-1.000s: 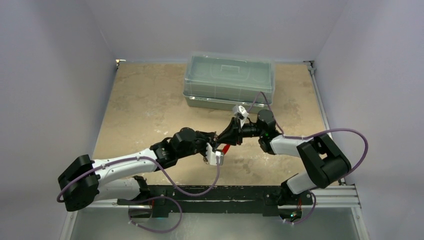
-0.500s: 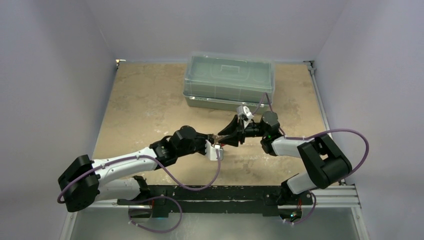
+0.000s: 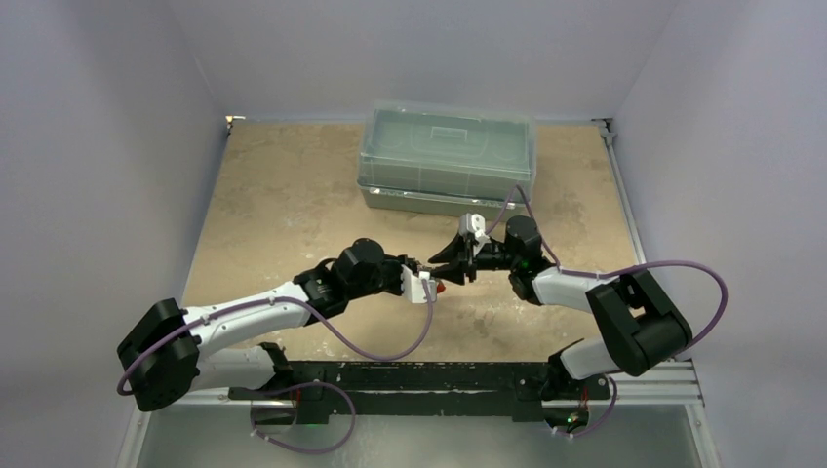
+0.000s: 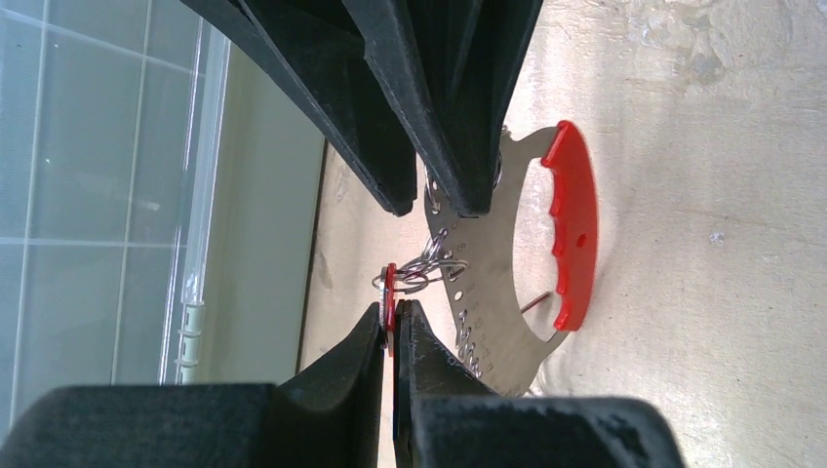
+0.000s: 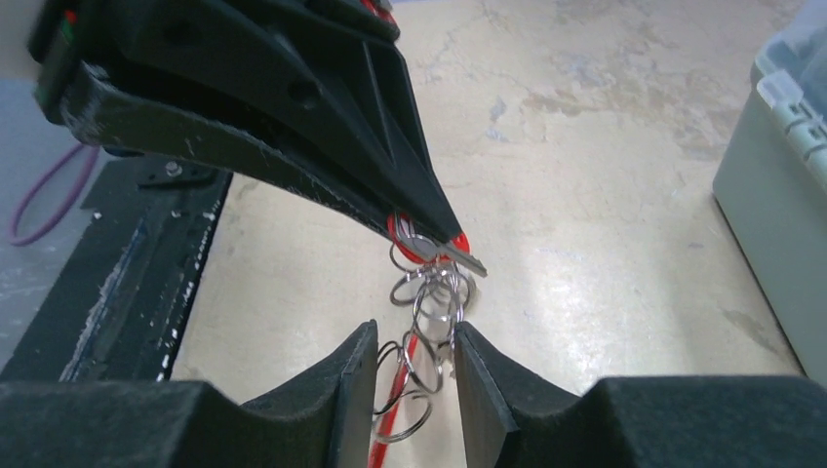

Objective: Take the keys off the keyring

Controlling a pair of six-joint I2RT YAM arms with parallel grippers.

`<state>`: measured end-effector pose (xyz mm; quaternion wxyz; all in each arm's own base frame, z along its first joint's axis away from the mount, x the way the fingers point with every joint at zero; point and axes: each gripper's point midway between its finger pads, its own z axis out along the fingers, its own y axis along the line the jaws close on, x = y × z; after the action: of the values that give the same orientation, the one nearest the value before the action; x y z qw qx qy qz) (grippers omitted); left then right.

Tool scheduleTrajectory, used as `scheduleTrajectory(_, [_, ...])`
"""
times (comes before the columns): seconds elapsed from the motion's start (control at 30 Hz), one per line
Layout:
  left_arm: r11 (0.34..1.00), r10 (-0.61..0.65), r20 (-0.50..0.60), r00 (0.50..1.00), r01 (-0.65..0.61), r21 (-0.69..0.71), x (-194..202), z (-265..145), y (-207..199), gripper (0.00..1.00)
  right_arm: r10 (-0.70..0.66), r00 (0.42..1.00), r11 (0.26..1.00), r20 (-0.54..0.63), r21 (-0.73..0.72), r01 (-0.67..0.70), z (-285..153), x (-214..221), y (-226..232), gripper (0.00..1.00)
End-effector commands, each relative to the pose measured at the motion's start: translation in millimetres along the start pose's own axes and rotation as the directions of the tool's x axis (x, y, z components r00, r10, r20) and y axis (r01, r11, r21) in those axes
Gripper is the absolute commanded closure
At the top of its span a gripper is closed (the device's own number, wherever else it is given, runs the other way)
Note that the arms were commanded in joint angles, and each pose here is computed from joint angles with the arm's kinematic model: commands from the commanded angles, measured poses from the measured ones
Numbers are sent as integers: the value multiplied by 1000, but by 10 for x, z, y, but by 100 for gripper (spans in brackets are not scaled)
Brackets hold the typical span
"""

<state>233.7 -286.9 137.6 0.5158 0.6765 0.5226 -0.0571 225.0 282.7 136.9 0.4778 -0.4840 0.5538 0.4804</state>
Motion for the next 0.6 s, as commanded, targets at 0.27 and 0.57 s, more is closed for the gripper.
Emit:
scheduleTrajectory(0.27, [998, -55, 52, 997, 56, -11, -185, 32, 143, 100, -71, 997, 991, -22, 109, 73, 23, -38, -226, 67])
scheduleTrajectory(0.57, [976, -218, -23, 976, 217, -19, -5, 82, 167, 100, -147, 989, 988, 11, 52, 146, 37, -333, -243, 59])
